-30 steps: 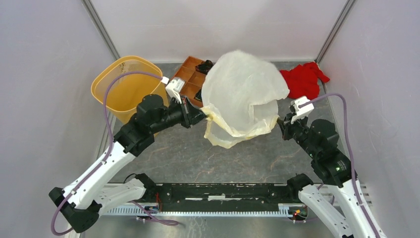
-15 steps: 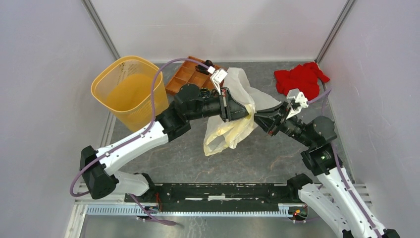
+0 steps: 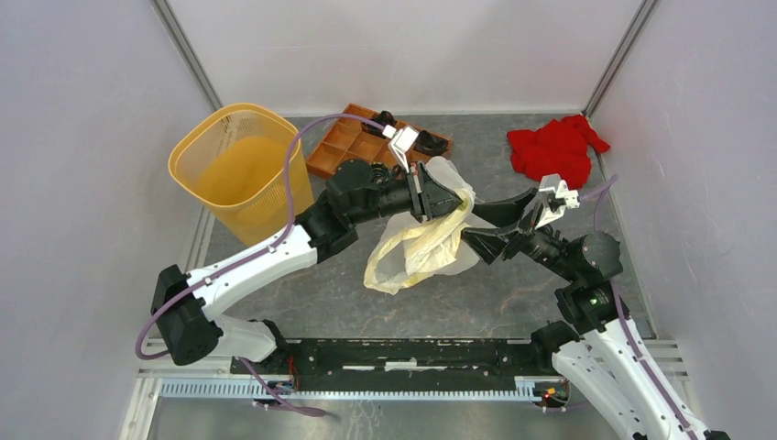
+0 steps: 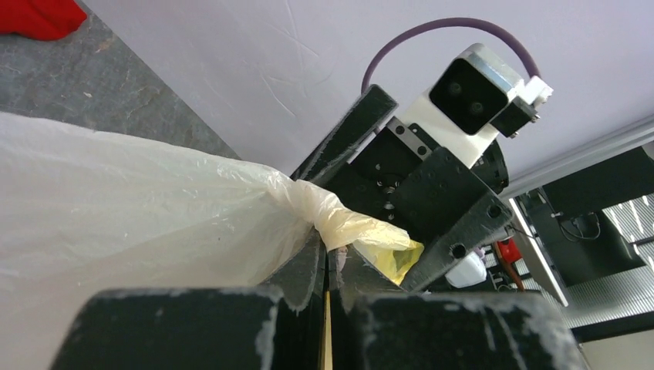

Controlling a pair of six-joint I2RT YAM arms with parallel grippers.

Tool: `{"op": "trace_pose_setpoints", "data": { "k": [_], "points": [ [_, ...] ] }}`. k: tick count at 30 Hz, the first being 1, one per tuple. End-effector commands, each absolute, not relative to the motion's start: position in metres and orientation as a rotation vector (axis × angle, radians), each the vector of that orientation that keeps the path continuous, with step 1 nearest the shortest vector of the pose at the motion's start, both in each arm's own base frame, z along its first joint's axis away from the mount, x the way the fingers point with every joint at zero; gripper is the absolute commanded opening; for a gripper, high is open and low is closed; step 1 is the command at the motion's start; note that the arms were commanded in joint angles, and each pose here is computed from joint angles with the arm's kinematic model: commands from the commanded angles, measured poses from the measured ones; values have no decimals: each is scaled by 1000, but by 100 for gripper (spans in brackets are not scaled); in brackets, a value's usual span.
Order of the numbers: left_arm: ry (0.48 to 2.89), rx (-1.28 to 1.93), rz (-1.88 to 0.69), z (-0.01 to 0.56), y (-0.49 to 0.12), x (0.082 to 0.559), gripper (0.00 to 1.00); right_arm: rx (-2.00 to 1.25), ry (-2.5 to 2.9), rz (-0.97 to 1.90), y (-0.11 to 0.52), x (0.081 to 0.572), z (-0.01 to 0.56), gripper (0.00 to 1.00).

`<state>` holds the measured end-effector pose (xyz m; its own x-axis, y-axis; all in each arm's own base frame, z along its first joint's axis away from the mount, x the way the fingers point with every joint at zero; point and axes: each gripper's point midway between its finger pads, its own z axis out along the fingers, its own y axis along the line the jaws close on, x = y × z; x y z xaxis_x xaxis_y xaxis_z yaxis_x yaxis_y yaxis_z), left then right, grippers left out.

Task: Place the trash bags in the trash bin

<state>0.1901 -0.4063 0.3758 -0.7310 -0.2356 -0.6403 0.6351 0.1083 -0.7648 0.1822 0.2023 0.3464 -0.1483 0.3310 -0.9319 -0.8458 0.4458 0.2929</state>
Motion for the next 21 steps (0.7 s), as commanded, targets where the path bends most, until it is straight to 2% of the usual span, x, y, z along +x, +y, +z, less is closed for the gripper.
{"op": "trace_pose_setpoints", "data": {
  "k": [1,4,9,12,14,15,16,17,19,21],
  "points": [
    [1715,352,-1732,387,-411,195,2,-465,1277,1125,200,182,359,82],
    [1718,391,-1809,386,-420,187,2,-451,1248,1126,201,186,364,90],
    [1716,452,-1870,385,-427,175,2,-447,1251,1149,207,197,359,91],
    [1708,474,-1880,387,-427,171,2,-470,1222,1187,213,196,356,85],
    [1696,496,-1875,390,-425,169,2,-475,1213,1214,215,194,350,73],
    [1708,502,-1856,389,-424,169,3,-474,1210,1228,216,194,348,62],
    [1723,506,-1820,387,-423,171,7,-482,1206,1242,217,192,346,55],
    [1734,510,-1780,386,-421,174,16,-490,1210,1255,219,191,343,48],
    [1757,528,-1701,384,-417,177,40,-497,1218,1261,220,191,340,28],
    [1784,539,-1604,382,-412,184,63,-487,1235,1245,219,194,337,17]
  ]
}}
